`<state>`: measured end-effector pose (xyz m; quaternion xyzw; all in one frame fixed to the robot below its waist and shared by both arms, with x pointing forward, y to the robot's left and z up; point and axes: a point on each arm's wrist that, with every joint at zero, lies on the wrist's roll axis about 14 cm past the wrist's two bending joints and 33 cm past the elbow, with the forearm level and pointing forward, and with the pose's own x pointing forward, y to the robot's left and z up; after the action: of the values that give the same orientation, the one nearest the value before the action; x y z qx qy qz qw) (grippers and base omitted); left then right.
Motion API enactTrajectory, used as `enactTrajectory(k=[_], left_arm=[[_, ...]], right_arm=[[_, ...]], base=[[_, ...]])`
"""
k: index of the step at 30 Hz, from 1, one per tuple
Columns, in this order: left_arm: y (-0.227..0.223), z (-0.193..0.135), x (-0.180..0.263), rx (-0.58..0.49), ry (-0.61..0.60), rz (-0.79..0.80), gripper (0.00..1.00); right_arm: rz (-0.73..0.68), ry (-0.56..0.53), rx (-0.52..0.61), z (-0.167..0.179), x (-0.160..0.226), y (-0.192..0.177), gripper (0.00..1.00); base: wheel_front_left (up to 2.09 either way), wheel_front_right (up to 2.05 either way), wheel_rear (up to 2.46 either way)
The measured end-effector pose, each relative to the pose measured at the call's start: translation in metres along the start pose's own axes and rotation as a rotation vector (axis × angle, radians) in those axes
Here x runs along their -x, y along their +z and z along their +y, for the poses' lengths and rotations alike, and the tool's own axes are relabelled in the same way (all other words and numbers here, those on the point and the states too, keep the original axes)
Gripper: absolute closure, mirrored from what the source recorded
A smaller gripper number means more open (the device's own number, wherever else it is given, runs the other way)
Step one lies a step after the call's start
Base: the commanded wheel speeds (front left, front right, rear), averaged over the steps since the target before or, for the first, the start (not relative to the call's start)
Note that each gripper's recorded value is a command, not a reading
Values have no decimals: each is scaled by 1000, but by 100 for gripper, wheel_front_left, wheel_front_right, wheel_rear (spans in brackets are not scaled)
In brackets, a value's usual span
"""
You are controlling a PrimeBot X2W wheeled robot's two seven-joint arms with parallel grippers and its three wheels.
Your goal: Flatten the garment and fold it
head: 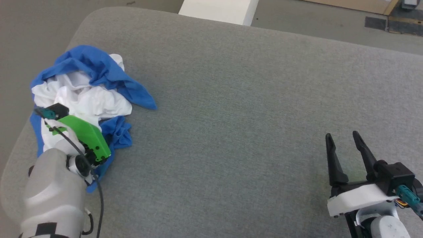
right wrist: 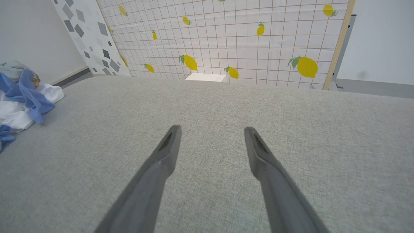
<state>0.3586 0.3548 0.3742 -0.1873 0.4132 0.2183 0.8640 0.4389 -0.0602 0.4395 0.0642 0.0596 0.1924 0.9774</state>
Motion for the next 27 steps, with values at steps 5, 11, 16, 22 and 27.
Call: enactTrajectory(k=[5,11,16,22,27], left_arm=[[20,-3,4,28,-25,-122,100],[121,-73,56,-49,-242,-533,100],[194,-192,160,-192,-556,-881,100],[134,-328,244,-421,-988,-862,100],[19,-380,244,-595,-1207,-557,100]], right_arm=[[-23,-11,-12,-2,4,8,0],[-65,-15,-22,1,14,22,0],[-102,-50,-41,-6,29,33,0],[-130,-149,-51,-34,56,40,0],[-160,-253,-45,-63,81,47,0]], base=[[0,0,0],[0,0,0],[0,0,0],[0,0,0],[0,0,0]])
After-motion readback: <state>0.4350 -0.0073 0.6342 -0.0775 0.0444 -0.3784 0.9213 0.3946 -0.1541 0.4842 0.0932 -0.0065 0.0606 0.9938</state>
